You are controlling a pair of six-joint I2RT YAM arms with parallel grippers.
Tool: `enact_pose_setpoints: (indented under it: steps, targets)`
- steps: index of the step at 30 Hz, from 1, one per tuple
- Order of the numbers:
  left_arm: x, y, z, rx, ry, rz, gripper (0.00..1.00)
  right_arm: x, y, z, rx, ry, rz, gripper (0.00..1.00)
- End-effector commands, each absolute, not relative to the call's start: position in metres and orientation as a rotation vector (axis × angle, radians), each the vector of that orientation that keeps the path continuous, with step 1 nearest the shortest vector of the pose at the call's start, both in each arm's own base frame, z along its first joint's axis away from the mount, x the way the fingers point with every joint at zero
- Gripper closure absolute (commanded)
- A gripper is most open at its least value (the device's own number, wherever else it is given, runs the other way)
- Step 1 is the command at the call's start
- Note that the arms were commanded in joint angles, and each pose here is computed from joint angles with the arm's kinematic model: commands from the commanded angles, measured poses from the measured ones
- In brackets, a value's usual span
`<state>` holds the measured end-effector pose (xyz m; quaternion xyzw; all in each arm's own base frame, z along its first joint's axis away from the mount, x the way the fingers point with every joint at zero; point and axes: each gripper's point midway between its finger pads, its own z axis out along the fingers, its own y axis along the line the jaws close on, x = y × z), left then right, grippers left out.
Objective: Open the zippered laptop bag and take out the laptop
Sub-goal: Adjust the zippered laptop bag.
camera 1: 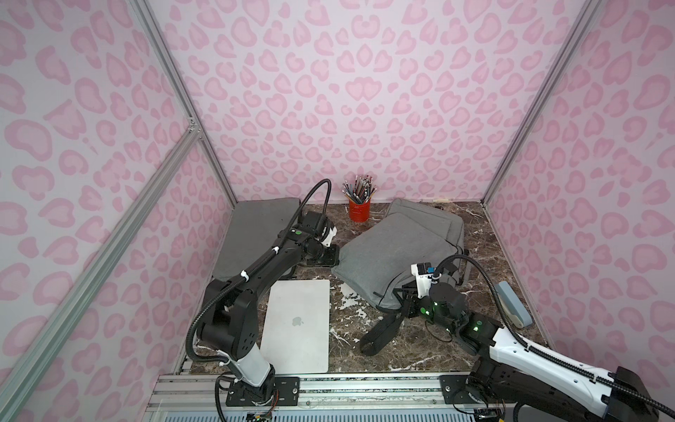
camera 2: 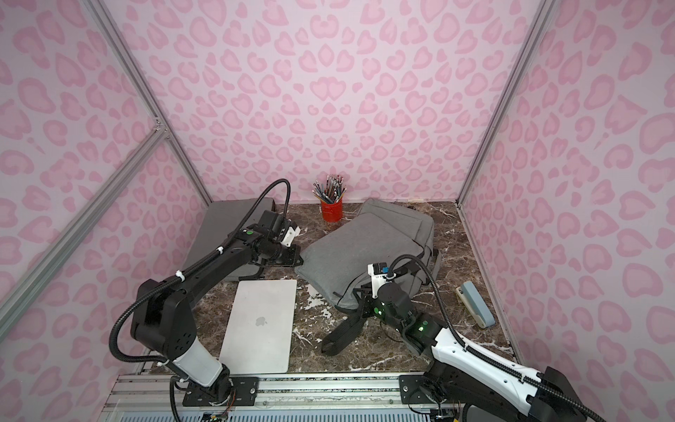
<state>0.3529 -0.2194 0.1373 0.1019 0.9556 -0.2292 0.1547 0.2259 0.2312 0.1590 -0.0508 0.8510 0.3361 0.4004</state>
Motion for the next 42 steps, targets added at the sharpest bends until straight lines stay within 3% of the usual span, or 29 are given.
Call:
enact_pose_setpoints:
  steps: [1,5,8,11,19,28,42]
  targets:
    - [0.38,-0.26,0.166,0.403,2.559,-0.922,0.96,0.221,0.268,0.204,-0.234,1.994,1.067,1.0]
    - [0.398,-0.263,0.156,0.391,2.582,-0.928,0.85,0.228,0.269,0.193,-0.188,2.032,1.043,1.0]
    - [0.408,-0.261,0.144,0.359,2.612,-0.923,0.7,0.235,0.267,0.184,-0.103,2.056,1.028,1.0]
    - [0.414,-0.258,0.135,0.332,2.64,-0.917,0.61,0.242,0.263,0.181,-0.029,2.06,1.004,1.0]
    - [0.407,-0.229,0.138,0.224,2.688,-0.797,0.34,0.252,0.263,0.168,0.052,2.082,0.966,1.0]
    - [0.385,-0.192,0.13,0.07,2.719,-0.764,0.24,0.259,0.268,0.161,0.095,2.094,0.969,1.0]
    - [0.393,-0.145,0.149,-0.09,2.652,-0.718,0.16,0.264,0.251,0.156,0.226,2.078,0.932,1.0]
